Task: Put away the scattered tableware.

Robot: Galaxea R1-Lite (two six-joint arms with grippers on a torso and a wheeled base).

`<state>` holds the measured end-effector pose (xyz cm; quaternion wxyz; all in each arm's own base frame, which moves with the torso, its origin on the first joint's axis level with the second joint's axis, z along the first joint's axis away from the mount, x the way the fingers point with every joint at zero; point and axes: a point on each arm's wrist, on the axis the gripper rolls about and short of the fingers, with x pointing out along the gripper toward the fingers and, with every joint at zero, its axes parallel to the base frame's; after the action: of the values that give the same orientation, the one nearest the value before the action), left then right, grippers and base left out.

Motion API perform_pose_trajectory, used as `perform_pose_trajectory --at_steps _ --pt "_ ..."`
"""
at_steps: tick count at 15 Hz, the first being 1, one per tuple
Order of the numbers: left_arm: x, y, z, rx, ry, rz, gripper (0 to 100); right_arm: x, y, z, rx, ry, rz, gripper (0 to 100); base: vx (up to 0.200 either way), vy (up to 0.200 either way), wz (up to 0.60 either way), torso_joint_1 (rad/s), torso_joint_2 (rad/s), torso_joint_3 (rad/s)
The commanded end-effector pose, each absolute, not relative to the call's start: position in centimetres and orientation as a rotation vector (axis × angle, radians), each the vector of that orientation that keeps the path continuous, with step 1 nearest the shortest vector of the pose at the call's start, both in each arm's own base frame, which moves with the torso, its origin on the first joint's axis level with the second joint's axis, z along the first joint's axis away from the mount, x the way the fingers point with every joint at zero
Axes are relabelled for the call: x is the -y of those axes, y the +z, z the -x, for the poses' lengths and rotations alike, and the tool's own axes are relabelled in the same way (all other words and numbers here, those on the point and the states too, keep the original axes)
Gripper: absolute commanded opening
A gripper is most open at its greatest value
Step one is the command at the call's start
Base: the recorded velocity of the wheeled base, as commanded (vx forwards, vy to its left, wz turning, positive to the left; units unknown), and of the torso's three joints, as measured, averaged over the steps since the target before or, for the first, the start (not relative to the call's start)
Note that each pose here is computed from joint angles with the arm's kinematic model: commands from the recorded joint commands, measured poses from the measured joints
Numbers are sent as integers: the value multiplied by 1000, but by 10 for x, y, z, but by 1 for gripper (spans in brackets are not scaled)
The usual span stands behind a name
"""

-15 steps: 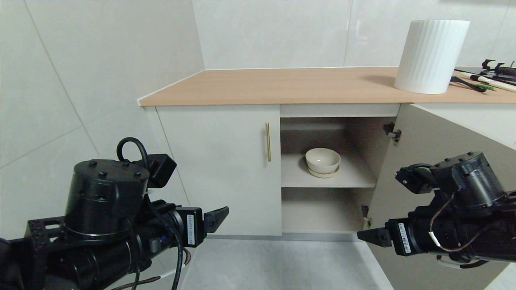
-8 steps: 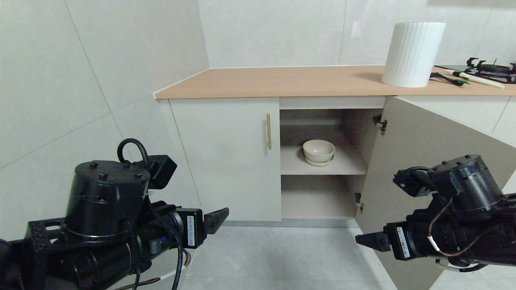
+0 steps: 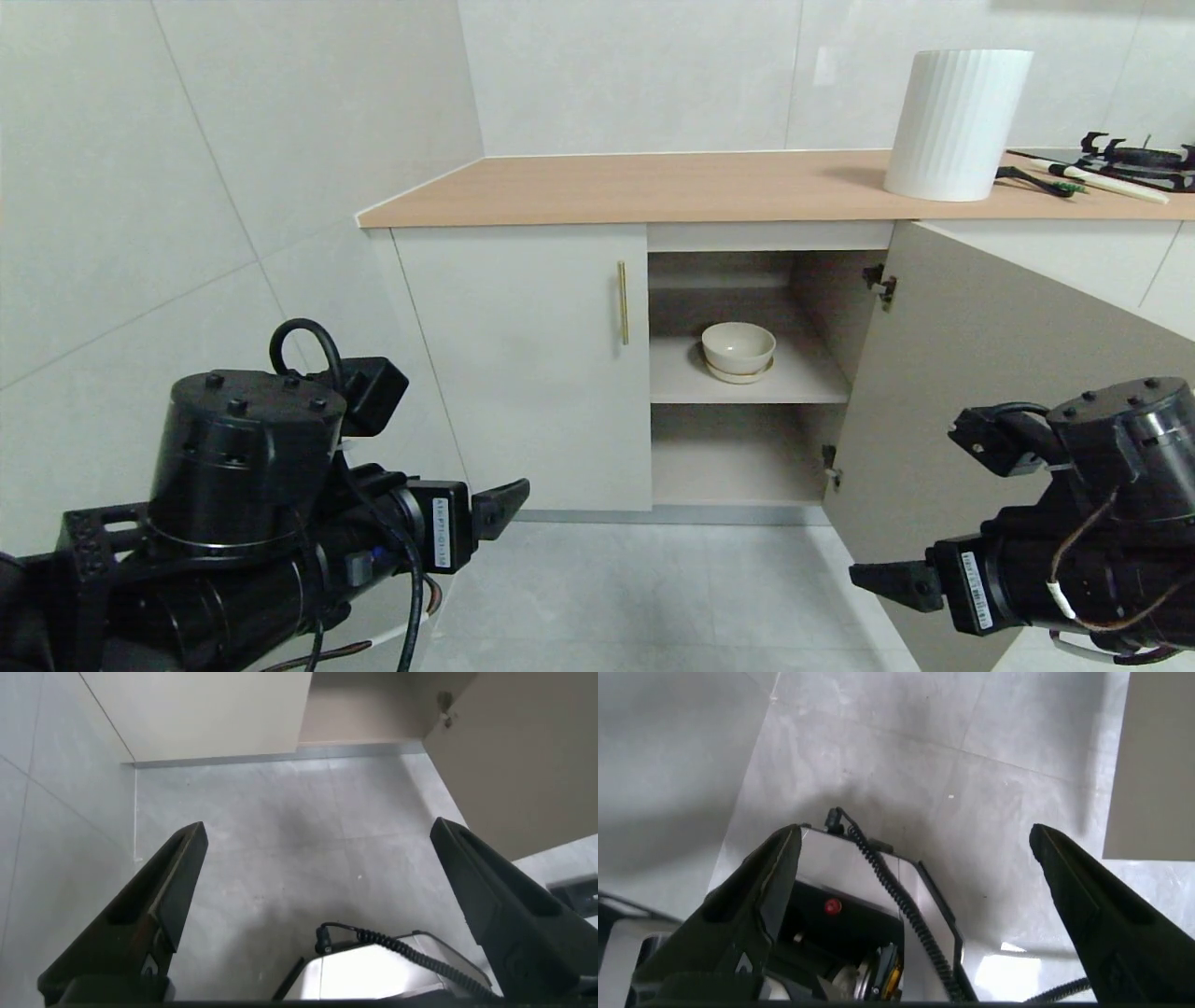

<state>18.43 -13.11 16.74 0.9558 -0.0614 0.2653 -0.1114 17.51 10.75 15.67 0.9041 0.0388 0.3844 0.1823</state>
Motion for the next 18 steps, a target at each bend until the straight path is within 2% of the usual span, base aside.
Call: perform_pose_trajectory --at_steps 1,2,12,15,18 --pt "132 166 -185 -543 -224 122 100 -104 161 -169 -772 381 -88 100 0 0 0 0 0 0" --pt "132 167 -185 -542 -225 123 100 -103 159 -168 -777 378 -85 100 0 0 0 0 0 0" --pt "132 166 -185 -543 -224 122 100 -93 160 -153 -785 379 -61 100 0 -200 0 2 2 3" --pt "132 166 -186 -544 -224 121 100 -89 160 -153 -821 342 -51 100 0 0 0 0 0 0" --pt "132 167 -185 -540 -225 124 100 -74 166 -164 -823 188 -58 100 0 0 0 0 0 0"
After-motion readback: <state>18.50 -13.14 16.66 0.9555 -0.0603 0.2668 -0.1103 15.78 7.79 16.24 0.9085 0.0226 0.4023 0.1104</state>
